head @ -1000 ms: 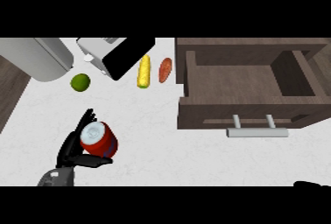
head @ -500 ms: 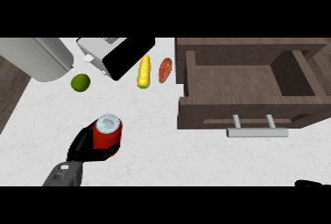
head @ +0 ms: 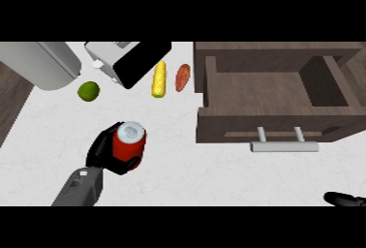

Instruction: Pick up the can, place it into the drawer and close the drawer

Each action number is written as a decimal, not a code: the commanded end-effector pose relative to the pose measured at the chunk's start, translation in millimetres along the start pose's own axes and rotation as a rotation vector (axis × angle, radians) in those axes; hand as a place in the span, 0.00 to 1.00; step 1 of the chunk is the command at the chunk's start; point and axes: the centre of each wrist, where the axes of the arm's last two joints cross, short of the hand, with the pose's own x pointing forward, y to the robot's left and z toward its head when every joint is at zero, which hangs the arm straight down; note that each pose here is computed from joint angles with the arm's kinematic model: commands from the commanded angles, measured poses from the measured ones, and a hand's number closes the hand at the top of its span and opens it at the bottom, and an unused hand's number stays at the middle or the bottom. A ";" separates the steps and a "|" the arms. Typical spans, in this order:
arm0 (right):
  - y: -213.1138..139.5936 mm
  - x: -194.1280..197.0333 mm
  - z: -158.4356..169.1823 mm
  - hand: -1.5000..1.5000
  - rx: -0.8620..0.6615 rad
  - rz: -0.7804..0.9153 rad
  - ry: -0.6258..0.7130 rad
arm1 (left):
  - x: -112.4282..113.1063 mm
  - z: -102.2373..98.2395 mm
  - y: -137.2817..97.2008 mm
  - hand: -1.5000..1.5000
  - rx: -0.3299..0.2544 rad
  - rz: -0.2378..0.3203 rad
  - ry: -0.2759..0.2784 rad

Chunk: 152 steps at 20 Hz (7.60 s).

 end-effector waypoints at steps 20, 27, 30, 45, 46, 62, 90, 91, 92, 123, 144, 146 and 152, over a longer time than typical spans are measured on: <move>-6.0 13.3 3.1 0.00 -0.025 0.032 -0.012 | 137.6 -127.8 -101.3 1.00 0.090 -0.040 -0.147; -10.3 7.9 -1.0 0.00 -0.034 0.027 -0.011 | 216.2 -157.2 -130.8 1.00 0.067 -0.039 -0.146; -6.8 15.8 11.2 0.00 -0.038 0.036 -0.016 | 247.8 -157.0 -148.4 1.00 0.063 -0.046 -0.175; 5.5 22.4 0.9 0.00 -0.028 0.008 -0.051 | 337.3 -190.7 -222.7 1.00 0.046 -0.138 -0.146; -7.0 7.3 3.0 0.00 -0.034 0.016 -0.029 | 337.2 -185.6 -238.5 1.00 0.053 -0.168 -0.153; 5.9 22.8 -17.4 0.00 0.012 0.033 -0.052 | 358.5 -196.5 -276.2 1.00 0.122 -0.251 -0.148; 45.2 29.6 -71.6 0.00 0.195 0.581 -0.266 | 355.2 -205.7 -266.8 0.00 0.257 -0.107 -0.164; 53.1 29.2 -74.2 0.00 0.199 0.615 -0.280 | 364.4 -204.0 -273.4 0.00 0.265 -0.117 -0.178; 54.5 24.1 -76.1 0.00 0.213 0.638 -0.291 | 354.7 -205.6 -267.4 0.00 0.258 -0.120 -0.172; 161.1 -122.6 -192.4 0.00 0.096 1.116 -0.307 | 376.1 -208.8 -188.1 0.00 0.297 -0.152 -0.146; 186.9 -66.6 -258.0 0.00 -0.025 1.070 -0.353 | 355.1 -185.7 -155.9 0.00 0.239 -0.144 -0.134; 187.6 -47.9 -267.4 0.00 0.000 0.986 -0.366 | 379.8 -183.2 -145.4 0.00 0.255 -0.137 -0.160; 184.8 -59.5 -263.3 0.00 0.001 0.923 -0.380 | 368.7 -173.1 -125.5 0.00 0.259 -0.139 -0.135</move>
